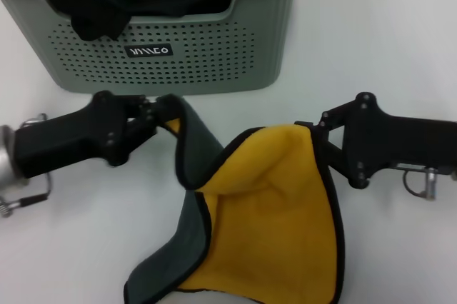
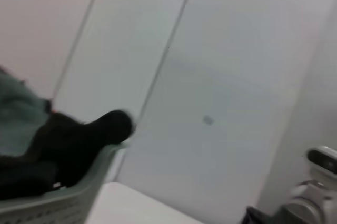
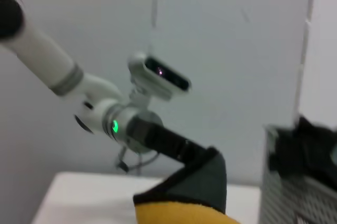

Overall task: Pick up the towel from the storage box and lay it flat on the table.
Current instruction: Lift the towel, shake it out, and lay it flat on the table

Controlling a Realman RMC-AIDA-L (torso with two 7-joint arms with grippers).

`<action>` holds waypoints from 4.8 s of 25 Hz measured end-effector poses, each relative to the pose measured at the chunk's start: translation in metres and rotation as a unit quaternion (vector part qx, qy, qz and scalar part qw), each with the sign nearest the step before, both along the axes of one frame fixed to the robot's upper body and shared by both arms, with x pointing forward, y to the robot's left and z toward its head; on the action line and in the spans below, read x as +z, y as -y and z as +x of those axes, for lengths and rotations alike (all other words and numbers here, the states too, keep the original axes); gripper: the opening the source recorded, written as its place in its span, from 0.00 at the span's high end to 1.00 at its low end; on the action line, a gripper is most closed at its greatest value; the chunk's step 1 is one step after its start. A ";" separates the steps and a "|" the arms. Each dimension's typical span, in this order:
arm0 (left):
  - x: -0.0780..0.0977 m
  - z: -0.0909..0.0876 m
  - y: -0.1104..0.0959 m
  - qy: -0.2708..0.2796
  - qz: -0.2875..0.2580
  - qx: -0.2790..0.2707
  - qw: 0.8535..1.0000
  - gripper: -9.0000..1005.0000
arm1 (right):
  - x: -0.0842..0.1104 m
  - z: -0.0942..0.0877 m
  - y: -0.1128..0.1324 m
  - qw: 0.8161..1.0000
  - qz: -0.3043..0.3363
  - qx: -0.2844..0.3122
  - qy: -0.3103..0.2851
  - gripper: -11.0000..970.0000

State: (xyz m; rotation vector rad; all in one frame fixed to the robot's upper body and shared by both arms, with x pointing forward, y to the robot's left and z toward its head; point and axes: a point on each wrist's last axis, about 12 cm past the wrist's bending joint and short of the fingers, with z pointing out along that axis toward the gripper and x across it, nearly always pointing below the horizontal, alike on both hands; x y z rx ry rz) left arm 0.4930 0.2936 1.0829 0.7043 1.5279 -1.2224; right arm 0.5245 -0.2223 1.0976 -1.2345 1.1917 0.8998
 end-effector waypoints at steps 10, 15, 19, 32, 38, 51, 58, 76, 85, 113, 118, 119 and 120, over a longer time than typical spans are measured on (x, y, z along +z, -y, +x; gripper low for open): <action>0.031 -0.062 -0.043 0.044 -0.024 -0.057 0.997 0.98 | 0.053 -0.044 0.015 0.996 0.032 0.069 0.055 0.95; 0.047 -0.099 -0.055 0.068 -0.021 -0.045 0.996 0.98 | 0.066 -0.062 0.011 0.990 0.052 0.121 0.053 0.95; 0.060 -0.129 -0.053 0.098 -0.007 -0.035 0.995 0.98 | 0.069 -0.074 0.004 0.986 0.058 0.148 0.047 0.95; 0.070 -0.153 -0.042 0.127 0.000 -0.034 0.991 0.98 | 0.063 -0.080 0.011 0.983 0.099 0.153 -0.015 0.95; 0.022 -0.090 -0.040 0.022 -0.013 -0.057 0.998 0.98 | 0.009 -0.057 0.013 0.988 0.092 0.095 -0.079 0.95; -0.013 -0.003 -0.007 -0.089 0.097 -0.056 0.990 0.98 | -0.028 -0.025 0.007 0.999 -0.007 -0.001 -0.045 0.95; -0.015 0.023 -0.006 -0.114 0.145 -0.006 0.983 0.98 | -0.035 -0.009 0.003 0.998 -0.058 -0.037 -0.009 0.95; -0.027 0.059 0.002 -0.146 0.224 0.089 0.960 0.98 | -0.024 0.041 -0.017 0.947 -0.252 -0.058 0.188 0.95; -0.029 0.064 -0.002 -0.145 0.237 0.112 0.954 0.98 | -0.025 0.045 -0.037 0.909 -0.316 -0.054 0.268 0.95; -0.014 0.073 -0.006 -0.125 0.292 0.126 0.940 0.98 | -0.033 0.034 -0.043 0.865 -0.366 -0.076 0.336 0.94; -0.010 0.073 -0.008 -0.117 0.301 0.129 0.938 0.97 | -0.032 0.033 -0.045 0.865 -0.364 -0.074 0.338 0.94; -0.010 0.074 -0.008 -0.117 0.305 0.129 0.936 0.96 | -0.032 0.033 -0.046 0.864 -0.364 -0.074 0.339 0.94; -0.009 0.074 -0.008 -0.117 0.310 0.128 0.935 0.95 | -0.032 0.032 -0.046 0.864 -0.364 -0.073 0.340 0.94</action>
